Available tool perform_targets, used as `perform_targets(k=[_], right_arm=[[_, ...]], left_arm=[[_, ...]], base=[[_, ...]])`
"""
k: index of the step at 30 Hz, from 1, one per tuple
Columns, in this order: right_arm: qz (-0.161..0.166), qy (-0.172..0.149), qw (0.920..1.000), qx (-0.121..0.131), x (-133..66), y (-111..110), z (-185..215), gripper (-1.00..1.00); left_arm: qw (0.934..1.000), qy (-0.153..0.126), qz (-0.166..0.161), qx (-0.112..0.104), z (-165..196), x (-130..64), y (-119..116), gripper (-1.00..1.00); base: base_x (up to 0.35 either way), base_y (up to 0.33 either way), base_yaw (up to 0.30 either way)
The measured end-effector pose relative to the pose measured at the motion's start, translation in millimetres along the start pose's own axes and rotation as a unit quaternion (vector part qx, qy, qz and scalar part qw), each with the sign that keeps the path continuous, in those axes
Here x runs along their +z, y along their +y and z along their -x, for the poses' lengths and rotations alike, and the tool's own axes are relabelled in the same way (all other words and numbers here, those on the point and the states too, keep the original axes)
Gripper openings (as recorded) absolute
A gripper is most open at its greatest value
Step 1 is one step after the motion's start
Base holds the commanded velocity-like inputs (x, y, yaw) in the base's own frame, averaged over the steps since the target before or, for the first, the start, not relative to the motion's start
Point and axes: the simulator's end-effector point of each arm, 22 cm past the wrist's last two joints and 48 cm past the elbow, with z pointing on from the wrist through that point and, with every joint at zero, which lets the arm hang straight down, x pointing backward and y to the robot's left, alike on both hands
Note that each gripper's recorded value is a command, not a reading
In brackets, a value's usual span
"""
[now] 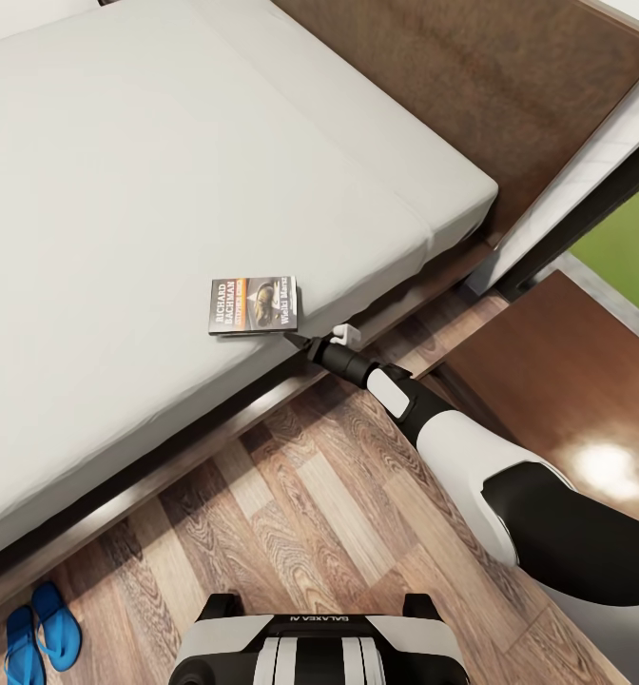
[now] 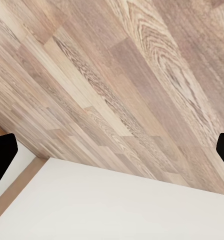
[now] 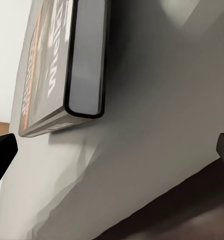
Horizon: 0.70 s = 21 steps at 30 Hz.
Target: In the bedroom, move the book from the bed onto either nightstand, and place the two sandals side by side next to the bed.
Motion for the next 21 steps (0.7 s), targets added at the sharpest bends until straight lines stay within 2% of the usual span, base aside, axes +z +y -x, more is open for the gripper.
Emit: perform_targets(k=[14,21], right_arm=[[0.000,-0.003,1.0000,-0.001,0.1,0.0,1.3,1.00],[0.000,-0.016,0.9999,0.000,0.0,0.3,7.0,1.00]], left_arm=[[1.0000,0.000,0.000,0.000,0.0,0.0,0.0,1.00],[1.0000,0.000,0.000,0.000,0.0,0.0,0.0,1.00]], base=[[0.000,0.000,0.000],[0.000,0.000,0.000]])
